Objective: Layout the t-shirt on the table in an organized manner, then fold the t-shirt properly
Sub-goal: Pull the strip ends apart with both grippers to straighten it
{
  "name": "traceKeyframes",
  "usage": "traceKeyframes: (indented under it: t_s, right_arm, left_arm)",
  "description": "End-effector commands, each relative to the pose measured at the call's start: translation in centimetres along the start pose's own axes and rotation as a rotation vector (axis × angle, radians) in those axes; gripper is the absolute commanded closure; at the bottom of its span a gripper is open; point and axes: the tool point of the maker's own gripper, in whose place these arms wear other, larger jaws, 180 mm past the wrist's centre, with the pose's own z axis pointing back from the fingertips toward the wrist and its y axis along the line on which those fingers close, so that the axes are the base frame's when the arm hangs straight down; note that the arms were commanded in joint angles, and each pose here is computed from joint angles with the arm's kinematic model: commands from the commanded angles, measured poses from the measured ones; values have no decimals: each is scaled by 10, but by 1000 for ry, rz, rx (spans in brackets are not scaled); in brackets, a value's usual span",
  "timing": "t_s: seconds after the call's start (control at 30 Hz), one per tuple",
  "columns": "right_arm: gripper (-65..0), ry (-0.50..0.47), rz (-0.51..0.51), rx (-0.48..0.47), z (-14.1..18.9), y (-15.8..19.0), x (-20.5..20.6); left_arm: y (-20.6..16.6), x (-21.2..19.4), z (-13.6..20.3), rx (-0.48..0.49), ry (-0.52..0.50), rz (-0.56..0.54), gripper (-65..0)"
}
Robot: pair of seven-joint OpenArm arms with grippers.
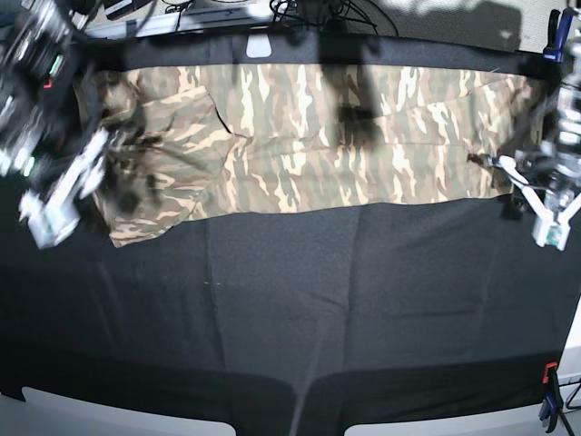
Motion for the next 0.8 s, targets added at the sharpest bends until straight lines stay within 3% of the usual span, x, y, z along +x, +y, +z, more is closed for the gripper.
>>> traceKeyframes:
  t_s: [0.0, 0.2, 0.3, 0.5, 0.77]
  right_arm:
    - [-239, -52, 28, 15, 8, 10, 12]
    - [-239, -1, -9, 33, 38, 57, -22]
    - [-239, 74, -47, 40, 51, 70, -48]
    - [-239, 217, -94, 65, 73, 84, -90]
    - [-239, 278, -38, 29, 78, 73, -99]
  left_arm:
    - [9, 18, 7, 1, -53, -7, -127]
    - [8, 25, 23, -147, -56, 30, -127]
    - [10, 25, 27, -184, -47, 46, -127]
    - [23, 12, 21, -163, -11, 75, -127]
    - [63, -2, 14, 36, 37, 14, -127]
